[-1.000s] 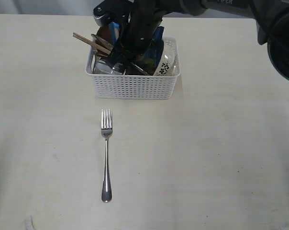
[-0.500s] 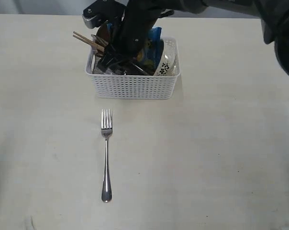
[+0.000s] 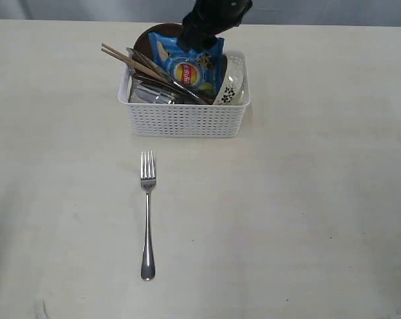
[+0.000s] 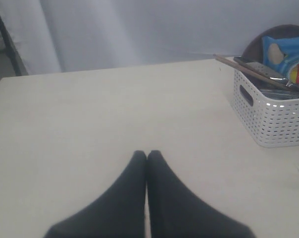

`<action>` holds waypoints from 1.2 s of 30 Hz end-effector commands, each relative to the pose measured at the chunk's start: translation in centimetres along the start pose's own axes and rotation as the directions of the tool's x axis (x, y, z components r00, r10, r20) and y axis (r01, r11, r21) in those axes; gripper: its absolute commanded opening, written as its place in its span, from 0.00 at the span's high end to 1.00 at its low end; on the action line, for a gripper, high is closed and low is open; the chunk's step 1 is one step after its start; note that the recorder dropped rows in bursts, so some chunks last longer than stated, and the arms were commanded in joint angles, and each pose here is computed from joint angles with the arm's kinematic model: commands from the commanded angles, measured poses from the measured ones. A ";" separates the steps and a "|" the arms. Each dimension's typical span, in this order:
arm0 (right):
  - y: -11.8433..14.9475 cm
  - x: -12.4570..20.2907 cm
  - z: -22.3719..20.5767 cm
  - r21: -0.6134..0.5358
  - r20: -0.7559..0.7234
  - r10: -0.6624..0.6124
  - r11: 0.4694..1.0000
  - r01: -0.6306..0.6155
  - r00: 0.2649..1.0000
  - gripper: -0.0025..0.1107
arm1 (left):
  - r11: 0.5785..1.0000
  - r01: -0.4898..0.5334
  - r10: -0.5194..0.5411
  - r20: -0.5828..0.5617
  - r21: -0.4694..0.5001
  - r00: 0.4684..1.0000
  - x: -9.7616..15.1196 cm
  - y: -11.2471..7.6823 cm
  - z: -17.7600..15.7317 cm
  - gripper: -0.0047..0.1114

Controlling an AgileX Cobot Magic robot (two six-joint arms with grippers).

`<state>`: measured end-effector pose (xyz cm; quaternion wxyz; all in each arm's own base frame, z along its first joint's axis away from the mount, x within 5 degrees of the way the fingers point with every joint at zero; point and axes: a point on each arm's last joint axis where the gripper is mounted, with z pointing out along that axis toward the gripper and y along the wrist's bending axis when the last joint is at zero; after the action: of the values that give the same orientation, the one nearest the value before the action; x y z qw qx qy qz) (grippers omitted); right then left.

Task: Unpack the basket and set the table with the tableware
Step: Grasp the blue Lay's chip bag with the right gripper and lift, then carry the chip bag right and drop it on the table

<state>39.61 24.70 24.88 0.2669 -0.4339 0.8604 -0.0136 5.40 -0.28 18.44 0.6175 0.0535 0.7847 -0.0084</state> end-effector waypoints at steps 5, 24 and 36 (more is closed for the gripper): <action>-1.7 1.9 3.4 -0.005 -0.079 0.002 1.000 -0.003 0.997 0.44 | 1.000 -0.003 0.003 0.011 0.005 1.000 0.0 0.0 0.0 0.96; -0.3 1.1 3.3 -0.040 -0.053 -0.109 0.993 0.107 0.993 0.98 | 1.000 -0.003 0.003 0.011 0.005 1.000 0.0 0.0 0.0 0.96; -1.5 -0.5 -3.6 0.034 0.082 -0.078 0.997 0.076 0.994 0.98 | 1.000 -0.003 0.003 0.011 0.005 1.000 0.0 0.0 0.0 0.96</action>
<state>39.48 23.69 27.23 0.2923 -0.4700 0.8326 -0.0188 5.40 -0.28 18.44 0.6175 0.0535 0.7847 -0.0084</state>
